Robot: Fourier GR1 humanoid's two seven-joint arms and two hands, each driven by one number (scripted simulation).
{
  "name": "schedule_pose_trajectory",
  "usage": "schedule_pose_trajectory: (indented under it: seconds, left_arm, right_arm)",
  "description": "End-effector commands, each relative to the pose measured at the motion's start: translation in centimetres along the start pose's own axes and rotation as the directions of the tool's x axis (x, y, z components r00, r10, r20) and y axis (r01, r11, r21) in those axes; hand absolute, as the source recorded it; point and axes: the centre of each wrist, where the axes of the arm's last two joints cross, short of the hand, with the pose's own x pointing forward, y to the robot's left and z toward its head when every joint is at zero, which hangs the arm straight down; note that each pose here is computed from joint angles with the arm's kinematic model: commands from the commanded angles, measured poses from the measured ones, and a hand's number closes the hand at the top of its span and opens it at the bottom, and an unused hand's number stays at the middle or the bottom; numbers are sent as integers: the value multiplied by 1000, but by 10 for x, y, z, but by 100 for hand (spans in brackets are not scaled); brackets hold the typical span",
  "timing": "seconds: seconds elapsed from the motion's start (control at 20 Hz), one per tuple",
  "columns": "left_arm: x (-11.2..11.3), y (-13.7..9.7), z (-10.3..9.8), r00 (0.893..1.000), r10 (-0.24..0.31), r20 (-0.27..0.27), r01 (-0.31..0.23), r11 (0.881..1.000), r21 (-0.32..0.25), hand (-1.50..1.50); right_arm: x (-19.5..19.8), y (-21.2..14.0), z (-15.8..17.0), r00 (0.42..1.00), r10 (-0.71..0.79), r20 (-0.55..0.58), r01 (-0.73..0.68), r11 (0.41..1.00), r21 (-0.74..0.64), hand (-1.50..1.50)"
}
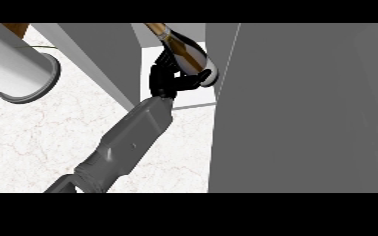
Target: Pick up the wine, place it into the cabinet and close the cabinet
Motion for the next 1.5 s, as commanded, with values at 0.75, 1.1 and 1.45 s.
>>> schedule_pose_trajectory:
  seconds: [0.75, 1.1, 1.45]
  left_arm:
    - [7, -21, -3, 992, -93, 90, 89, 995, 52, -150]
    - [15, -35, -6, 975, -184, 126, 187, 982, -10, -150]
    - [4, -28, 4, 975, -143, 173, 149, 989, -24, -150]
  right_arm:
    - [-3, 0, -1, 1000, -6, -14, 6, 1000, -6, -150]
    - [-1, -5, 1, 1000, -13, -9, 13, 1000, -2, -150]
    - [-8, -7, 3, 1000, -1, -12, 1, 1000, 3, -150]
